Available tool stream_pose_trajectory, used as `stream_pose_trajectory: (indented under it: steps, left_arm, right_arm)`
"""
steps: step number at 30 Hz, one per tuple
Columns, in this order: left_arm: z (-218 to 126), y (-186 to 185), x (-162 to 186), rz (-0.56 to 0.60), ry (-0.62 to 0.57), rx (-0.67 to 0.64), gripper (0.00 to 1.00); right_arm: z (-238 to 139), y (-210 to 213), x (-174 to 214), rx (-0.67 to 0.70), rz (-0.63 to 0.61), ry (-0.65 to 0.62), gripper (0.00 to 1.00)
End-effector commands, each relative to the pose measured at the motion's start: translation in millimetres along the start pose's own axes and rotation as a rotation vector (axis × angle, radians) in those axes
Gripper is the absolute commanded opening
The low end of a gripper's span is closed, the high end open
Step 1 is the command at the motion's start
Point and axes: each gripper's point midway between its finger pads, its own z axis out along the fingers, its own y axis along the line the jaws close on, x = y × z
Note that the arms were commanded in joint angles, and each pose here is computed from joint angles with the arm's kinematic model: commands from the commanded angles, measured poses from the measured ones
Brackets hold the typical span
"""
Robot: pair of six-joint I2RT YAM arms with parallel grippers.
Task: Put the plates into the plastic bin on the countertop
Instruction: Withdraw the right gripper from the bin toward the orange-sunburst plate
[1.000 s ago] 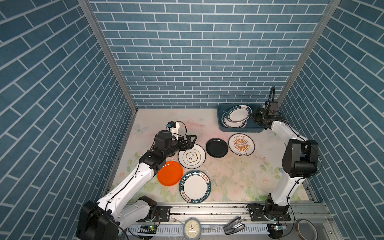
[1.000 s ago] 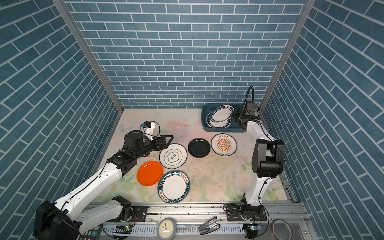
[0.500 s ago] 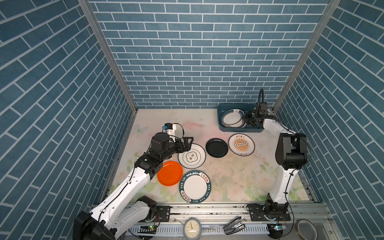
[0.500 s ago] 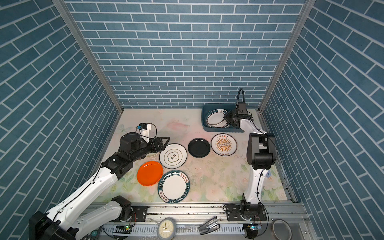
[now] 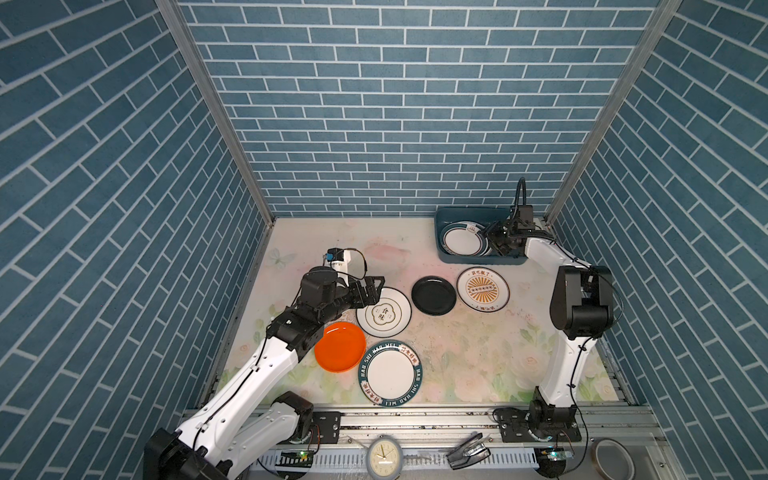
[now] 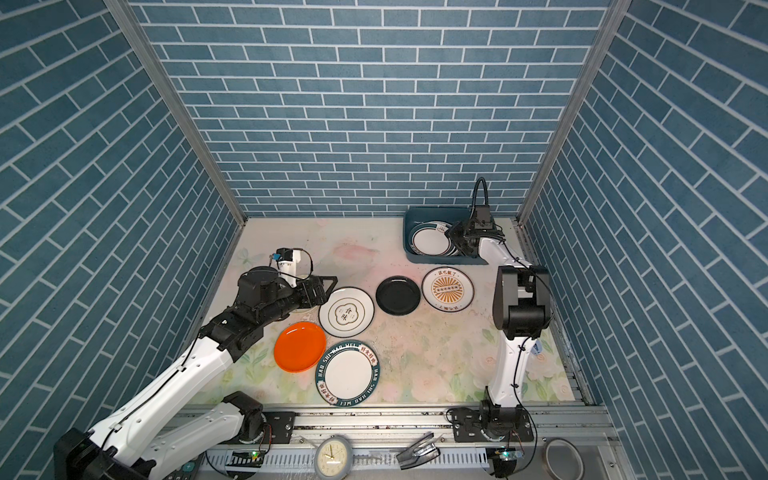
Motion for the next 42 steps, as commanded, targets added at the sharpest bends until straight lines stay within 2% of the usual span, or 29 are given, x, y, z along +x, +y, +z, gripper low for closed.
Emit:
stream_pose_trajectory:
  steps: [1,9,23,27,34,37,42]
  left_arm:
    - [-4,7,2,0.024,0.005,-0.037,1.0]
    - [-9,21,5,0.047,0.026,-0.12,1.0]
    - [-6,46,10,0.103,0.101,-0.275,1.0]
    - [0,44,9,0.096,0.113,-0.271,0.99]
    - [10,46,16,0.064,0.14,-0.266,1.0]
    - [7,49,19,0.05,0.142,-0.277,1.0]
    - [-5,53,27,0.037,0.168,-0.299,1.0]
  right_arm:
    - [-25,7,-4,0.017,-0.04,-0.046,0.63]
    - [-62,23,3,-0.036,-0.106,-0.057,0.65]
    - [-141,29,61,-0.227,-0.188,-0.053,0.72]
    - [-162,26,75,-0.259,-0.209,-0.063,0.77]
    - [-175,17,99,-0.306,-0.212,-0.039,0.88]
    - [-178,10,106,-0.305,-0.193,-0.032,0.95]
    - [-189,21,115,-0.412,-0.168,-0.027,0.99]
